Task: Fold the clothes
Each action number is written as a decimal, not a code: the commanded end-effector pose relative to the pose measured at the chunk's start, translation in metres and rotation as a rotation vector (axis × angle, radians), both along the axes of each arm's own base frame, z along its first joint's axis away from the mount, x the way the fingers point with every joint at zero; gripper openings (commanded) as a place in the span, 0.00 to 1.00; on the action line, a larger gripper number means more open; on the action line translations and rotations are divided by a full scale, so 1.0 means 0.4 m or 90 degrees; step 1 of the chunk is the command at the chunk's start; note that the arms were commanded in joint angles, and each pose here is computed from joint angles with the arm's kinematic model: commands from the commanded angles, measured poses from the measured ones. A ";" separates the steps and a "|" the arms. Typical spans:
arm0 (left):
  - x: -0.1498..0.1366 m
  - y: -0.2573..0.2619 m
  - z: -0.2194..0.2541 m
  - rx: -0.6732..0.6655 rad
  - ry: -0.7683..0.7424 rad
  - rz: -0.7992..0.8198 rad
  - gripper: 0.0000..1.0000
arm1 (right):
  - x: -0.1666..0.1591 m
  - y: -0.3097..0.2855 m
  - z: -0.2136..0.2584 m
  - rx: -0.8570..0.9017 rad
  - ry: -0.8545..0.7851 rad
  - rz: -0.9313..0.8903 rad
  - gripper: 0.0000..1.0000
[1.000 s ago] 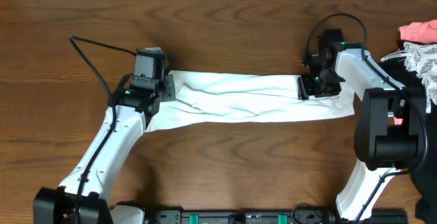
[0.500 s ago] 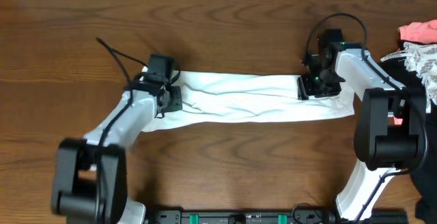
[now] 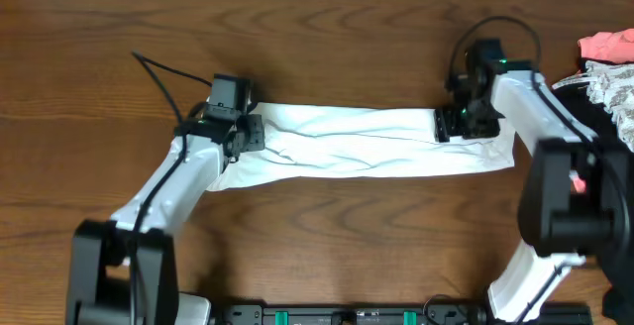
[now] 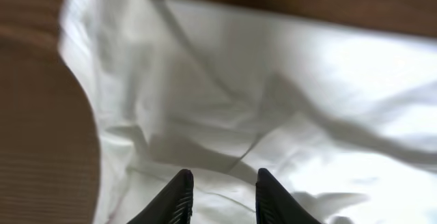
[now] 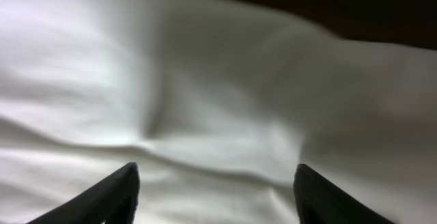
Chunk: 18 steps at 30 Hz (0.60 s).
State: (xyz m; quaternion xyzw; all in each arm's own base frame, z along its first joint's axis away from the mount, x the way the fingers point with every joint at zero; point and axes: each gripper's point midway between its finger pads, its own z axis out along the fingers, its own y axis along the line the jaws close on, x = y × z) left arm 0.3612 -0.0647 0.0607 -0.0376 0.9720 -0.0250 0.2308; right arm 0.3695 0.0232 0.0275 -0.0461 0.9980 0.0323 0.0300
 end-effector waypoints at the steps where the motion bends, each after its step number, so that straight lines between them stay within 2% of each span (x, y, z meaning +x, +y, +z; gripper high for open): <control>1: 0.010 0.008 0.050 0.007 -0.038 -0.008 0.33 | 0.027 -0.024 0.178 -0.019 -0.120 -0.065 0.77; 6: 0.003 0.009 0.053 0.007 -0.035 -0.008 0.36 | -0.016 -0.121 0.301 -0.103 -0.181 -0.192 0.85; 9: -0.008 0.011 0.047 0.010 -0.022 -0.008 0.38 | -0.030 -0.151 0.300 -0.108 -0.173 -0.213 0.94; 12: -0.020 0.013 0.040 0.012 -0.008 -0.008 0.47 | -0.045 -0.196 0.258 -0.108 -0.148 -0.248 0.97; 13: -0.024 0.014 0.039 0.013 -0.003 -0.008 0.51 | -0.050 -0.211 0.246 -0.101 -0.139 -0.261 0.97; 18: -0.028 0.015 0.036 0.014 0.001 -0.008 0.57 | -0.042 -0.232 0.216 0.021 -0.135 -0.258 0.97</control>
